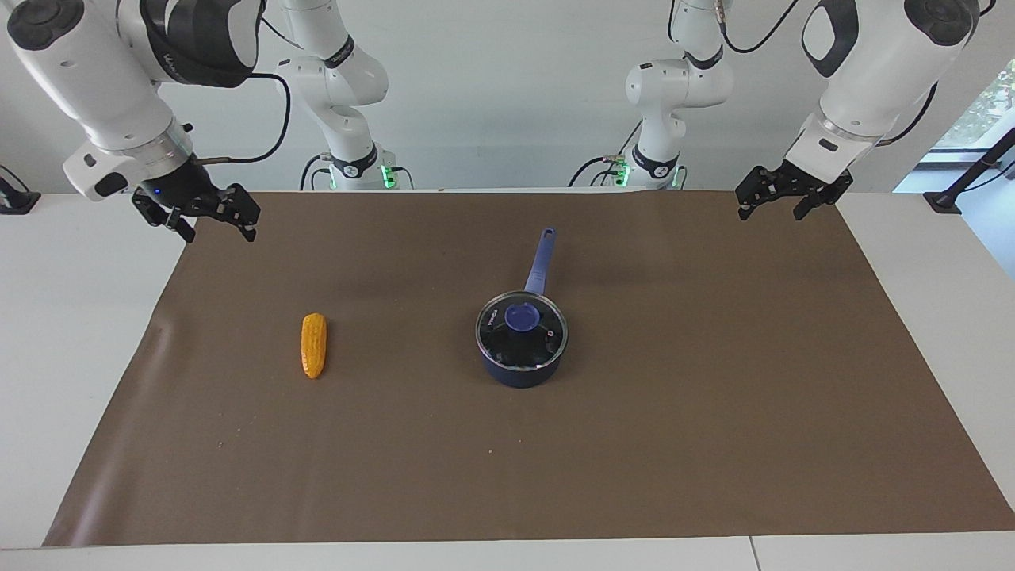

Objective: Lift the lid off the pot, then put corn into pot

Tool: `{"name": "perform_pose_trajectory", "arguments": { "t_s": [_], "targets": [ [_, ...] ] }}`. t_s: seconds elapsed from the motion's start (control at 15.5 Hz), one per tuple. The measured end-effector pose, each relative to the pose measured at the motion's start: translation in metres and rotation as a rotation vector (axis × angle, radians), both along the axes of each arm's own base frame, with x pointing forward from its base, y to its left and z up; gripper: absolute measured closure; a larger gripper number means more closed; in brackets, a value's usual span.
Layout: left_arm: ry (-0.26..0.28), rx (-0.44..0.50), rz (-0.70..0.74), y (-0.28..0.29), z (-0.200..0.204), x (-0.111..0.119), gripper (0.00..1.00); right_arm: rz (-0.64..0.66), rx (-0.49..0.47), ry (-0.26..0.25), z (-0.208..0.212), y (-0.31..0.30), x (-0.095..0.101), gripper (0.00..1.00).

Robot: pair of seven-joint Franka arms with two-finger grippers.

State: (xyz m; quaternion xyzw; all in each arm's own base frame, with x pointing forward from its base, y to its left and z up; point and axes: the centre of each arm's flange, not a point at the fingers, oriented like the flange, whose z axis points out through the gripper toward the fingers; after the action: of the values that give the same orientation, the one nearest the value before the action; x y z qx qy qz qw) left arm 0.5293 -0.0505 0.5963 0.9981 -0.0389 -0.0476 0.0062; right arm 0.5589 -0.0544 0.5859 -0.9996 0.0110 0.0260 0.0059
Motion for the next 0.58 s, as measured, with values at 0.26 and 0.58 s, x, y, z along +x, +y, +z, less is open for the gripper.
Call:
{"name": "perform_pose_trajectory", "arguments": {
  "t_s": [0.26, 0.58],
  "targets": [
    [0.001, 0.0, -0.003, -0.001, 0.0, 0.0, 0.0, 0.002, 0.0, 0.0, 0.0, 0.001, 0.0, 0.0],
    [-0.001, 0.0, -0.006, -0.003, 0.0, 0.0, 0.0, 0.025, 0.001, -0.043, -0.002, 0.015, 0.007, 0.0]
  ]
}}
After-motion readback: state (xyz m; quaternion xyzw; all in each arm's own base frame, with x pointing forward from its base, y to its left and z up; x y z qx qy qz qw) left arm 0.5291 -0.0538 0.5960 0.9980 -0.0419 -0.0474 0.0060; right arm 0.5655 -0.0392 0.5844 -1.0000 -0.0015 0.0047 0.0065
